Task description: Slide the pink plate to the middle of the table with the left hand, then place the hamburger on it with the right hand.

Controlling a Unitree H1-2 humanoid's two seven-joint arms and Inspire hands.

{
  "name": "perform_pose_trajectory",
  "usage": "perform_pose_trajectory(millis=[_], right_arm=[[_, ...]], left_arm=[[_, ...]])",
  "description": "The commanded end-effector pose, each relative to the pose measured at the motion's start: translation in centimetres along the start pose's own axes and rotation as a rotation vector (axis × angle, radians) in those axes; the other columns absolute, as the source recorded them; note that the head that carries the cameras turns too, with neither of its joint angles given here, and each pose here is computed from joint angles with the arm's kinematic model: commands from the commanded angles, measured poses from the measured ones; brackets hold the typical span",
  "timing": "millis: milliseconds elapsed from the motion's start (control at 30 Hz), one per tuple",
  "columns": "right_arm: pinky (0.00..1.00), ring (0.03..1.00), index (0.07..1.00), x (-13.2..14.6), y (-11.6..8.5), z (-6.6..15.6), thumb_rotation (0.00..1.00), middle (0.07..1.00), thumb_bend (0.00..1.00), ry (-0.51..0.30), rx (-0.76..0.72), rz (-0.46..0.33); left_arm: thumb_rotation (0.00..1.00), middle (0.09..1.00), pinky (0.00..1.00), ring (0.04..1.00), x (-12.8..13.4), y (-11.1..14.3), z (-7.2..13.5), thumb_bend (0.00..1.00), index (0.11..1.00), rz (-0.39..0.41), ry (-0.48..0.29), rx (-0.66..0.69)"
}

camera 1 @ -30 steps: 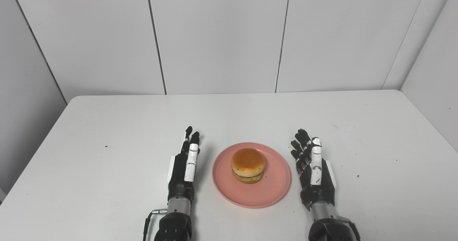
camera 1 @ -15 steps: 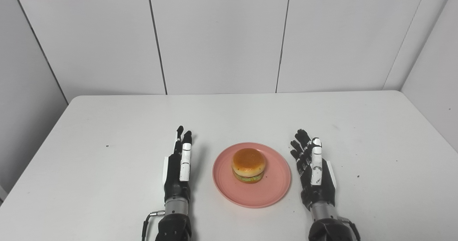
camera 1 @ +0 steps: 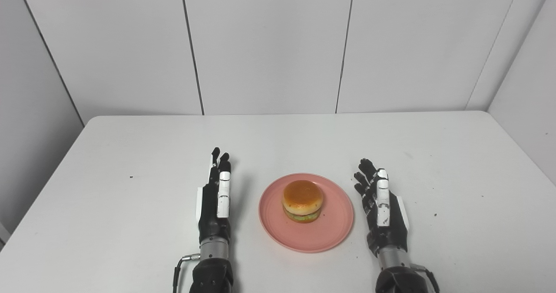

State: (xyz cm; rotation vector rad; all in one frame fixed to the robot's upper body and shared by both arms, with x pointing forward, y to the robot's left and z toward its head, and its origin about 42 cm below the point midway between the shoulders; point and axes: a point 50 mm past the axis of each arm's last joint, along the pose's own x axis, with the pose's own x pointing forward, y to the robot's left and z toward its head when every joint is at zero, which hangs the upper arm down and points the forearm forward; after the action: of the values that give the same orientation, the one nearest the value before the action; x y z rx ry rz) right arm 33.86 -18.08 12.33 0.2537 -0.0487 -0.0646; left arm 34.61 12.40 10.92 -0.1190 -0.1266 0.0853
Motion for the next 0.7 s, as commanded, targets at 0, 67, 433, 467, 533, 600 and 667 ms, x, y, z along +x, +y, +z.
perform_pose_trajectory(millis=[0,67,433,467,533,600,667], right_arm=[[0.95,0.919,0.873,-0.21,-0.29,-0.09,1.00,0.923,0.84,0.014,-0.010,-0.010],[0.96,0.918,0.870,-0.19,-0.36,-0.13,1.00,0.921,0.84,0.015,-0.010,-0.011],[0.98,0.931,0.873,-0.28,-0.49,-0.06,1.00,0.933,0.84,0.011,-0.036,-0.014],[0.98,0.934,0.878,-0.26,-0.54,-0.09,1.00,0.937,0.84,0.011,-0.040,-0.011],[0.98,0.929,0.876,-0.21,-0.58,-0.13,1.00,0.932,0.84,0.010,-0.042,-0.008],[0.99,0.924,0.876,-0.19,-0.59,-0.14,1.00,0.929,0.84,0.009,-0.045,-0.007],[0.99,0.923,0.876,-0.19,-0.58,-0.13,1.00,0.927,0.84,0.007,-0.050,-0.003]], left_arm=[[1.00,0.951,1.00,0.968,-1.44,0.58,-2.12,0.73,0.968,0.017,0.053,0.016],[1.00,0.954,1.00,0.972,-1.45,0.54,-2.13,0.74,0.972,0.014,0.057,0.012],[1.00,0.950,1.00,0.976,-1.60,0.43,-2.14,0.77,0.979,-0.001,0.063,0.021],[1.00,0.950,1.00,0.977,-1.58,0.41,-2.15,0.77,0.981,0.001,0.063,0.022],[1.00,0.950,1.00,0.977,-1.53,0.40,-2.15,0.77,0.983,0.002,0.065,0.025],[1.00,0.951,1.00,0.975,-1.49,0.40,-2.17,0.76,0.984,0.003,0.068,0.028],[1.00,0.951,1.00,0.974,-1.47,0.46,-2.16,0.76,0.985,0.003,0.074,0.033]])
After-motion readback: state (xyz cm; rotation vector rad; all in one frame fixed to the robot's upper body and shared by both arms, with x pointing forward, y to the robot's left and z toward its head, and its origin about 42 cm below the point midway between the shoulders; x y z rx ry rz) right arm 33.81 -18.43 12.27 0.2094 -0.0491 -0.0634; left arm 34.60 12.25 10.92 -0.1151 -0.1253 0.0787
